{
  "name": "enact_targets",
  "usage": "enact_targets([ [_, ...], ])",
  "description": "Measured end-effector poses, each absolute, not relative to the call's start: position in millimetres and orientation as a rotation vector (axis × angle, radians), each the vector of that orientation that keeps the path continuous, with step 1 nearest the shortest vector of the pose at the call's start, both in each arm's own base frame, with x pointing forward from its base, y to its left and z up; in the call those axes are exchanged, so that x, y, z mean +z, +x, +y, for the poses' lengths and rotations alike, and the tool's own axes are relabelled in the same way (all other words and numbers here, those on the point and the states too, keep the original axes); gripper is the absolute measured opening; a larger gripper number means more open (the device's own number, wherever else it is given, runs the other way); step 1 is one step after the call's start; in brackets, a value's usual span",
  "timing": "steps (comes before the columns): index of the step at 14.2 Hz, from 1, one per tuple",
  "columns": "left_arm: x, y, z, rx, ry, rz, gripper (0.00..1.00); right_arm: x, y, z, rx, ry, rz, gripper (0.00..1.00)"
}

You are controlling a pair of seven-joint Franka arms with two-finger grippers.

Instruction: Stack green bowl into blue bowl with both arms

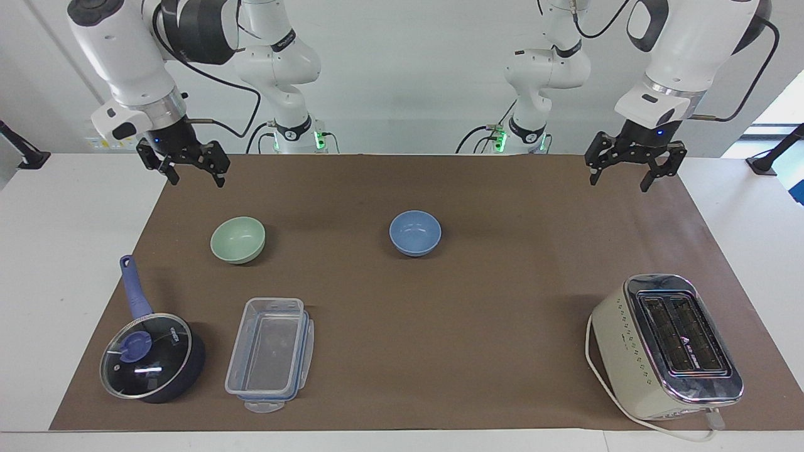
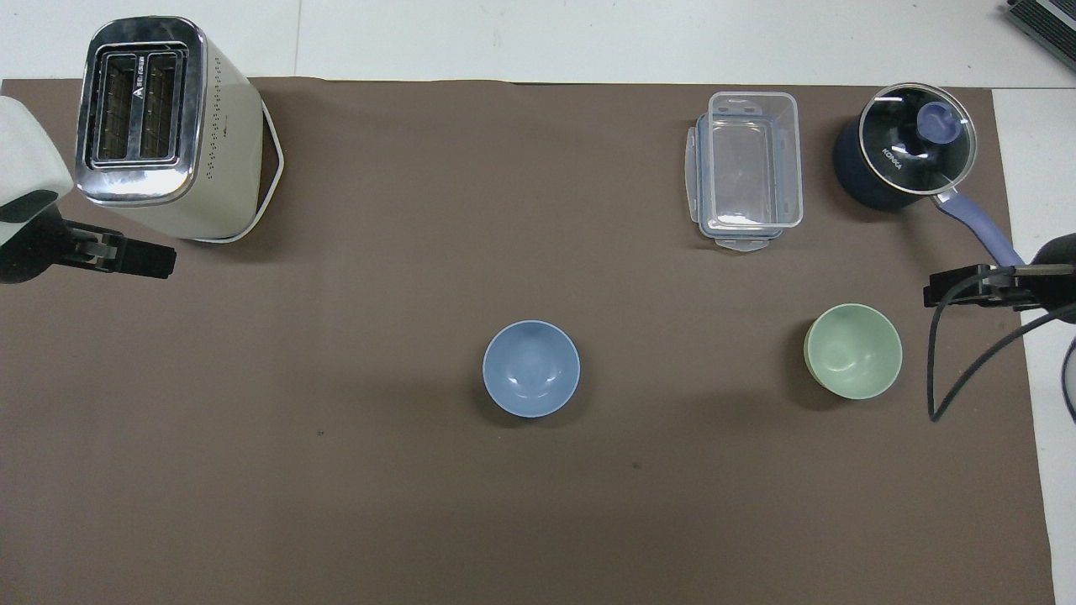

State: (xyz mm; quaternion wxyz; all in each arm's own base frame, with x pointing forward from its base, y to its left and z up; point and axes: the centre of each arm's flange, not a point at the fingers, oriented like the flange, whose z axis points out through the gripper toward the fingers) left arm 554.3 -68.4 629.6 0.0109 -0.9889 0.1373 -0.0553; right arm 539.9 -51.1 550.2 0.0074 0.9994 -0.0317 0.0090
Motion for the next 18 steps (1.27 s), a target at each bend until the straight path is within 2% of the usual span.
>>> enact_targets([
  [8,621.4,558.5,-56.9,-0.065,-3.13,0.396,1.0,407.3,525.8,-97.4,0.044,3.121,-0.038,1.0],
  [14,617.6,554.2,-52.2,0.004,-3.133,0.386,1.0,353.7,514.4,-111.2,0.04,3.134,-0.003,1.0],
  [18,617.4,553.7,-51.3,0.012,-3.134,0.383,1.0,335.8,507.9,-118.8,0.025,3.147,0.014,1.0],
])
